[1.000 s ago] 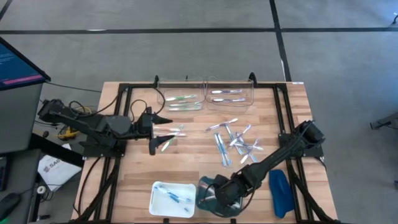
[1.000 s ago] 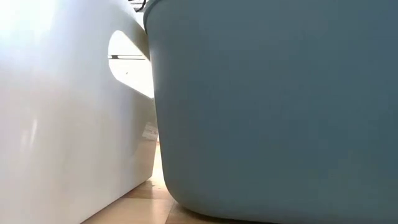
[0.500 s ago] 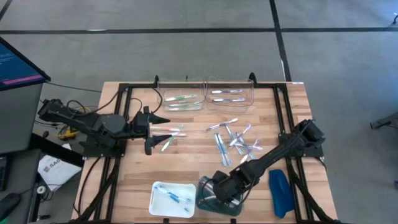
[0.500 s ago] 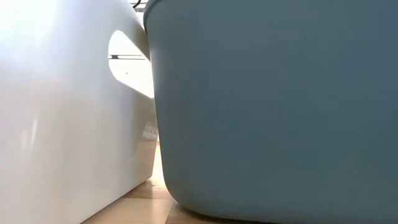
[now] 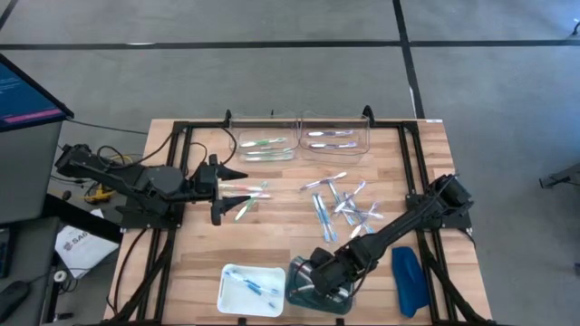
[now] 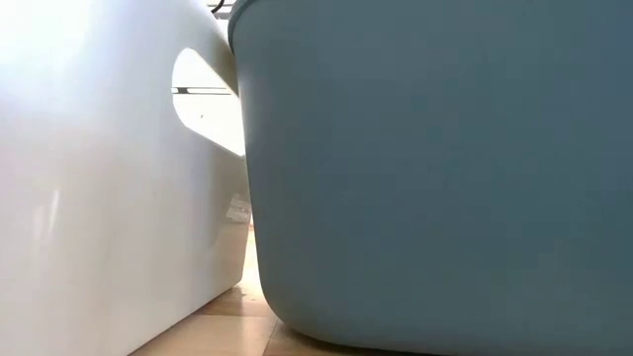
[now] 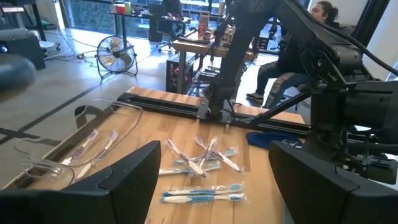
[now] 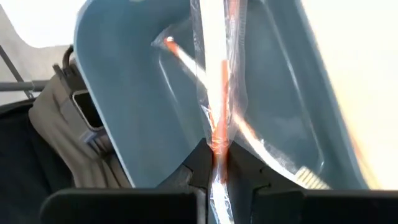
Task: Pick & Place Toothbrushes
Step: Put the orange toothbrush into the green bin
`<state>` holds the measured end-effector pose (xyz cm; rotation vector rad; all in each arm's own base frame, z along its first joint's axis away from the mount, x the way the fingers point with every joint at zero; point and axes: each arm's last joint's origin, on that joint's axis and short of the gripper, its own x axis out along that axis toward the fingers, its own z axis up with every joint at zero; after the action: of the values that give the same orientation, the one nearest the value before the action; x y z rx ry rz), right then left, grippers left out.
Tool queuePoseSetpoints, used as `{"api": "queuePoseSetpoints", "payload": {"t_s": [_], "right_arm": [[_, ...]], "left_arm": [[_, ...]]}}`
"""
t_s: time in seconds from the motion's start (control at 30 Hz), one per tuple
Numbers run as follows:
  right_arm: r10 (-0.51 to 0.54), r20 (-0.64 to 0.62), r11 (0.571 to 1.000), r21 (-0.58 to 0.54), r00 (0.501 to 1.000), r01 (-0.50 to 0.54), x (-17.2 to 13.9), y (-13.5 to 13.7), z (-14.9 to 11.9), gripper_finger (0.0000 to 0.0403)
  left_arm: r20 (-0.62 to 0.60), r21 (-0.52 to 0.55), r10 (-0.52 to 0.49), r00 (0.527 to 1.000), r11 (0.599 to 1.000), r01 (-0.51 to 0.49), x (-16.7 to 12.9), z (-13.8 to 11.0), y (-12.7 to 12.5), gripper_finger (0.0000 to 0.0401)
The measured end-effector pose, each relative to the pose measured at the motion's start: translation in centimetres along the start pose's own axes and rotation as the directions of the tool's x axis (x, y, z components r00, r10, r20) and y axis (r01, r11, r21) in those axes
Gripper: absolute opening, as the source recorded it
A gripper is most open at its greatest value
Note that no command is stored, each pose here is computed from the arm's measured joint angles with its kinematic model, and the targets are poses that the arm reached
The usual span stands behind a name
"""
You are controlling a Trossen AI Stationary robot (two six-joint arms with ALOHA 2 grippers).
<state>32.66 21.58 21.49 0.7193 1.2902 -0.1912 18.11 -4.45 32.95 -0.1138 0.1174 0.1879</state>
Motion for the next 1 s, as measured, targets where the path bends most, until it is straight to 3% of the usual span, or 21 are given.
{"api": "queuePoseSetpoints", "payload": {"t_s": [0.8,1.0], "right_arm": [[-0.008,0.042,1.000,0.000,0.999,0.008,0.0,0.4,-0.9,0.0023],[-0.022,0.023,1.000,0.001,1.000,0.022,1.8,0.4,-0.8,0.0024]], "left_arm": [[-0.003,0.000,0.001,1.000,1.000,-0.001,0.0,0.0,0.0,0.0292],[-0.004,0.000,0.001,1.000,1.000,-0.001,0.0,0.0,0.0,0.0292]]}}
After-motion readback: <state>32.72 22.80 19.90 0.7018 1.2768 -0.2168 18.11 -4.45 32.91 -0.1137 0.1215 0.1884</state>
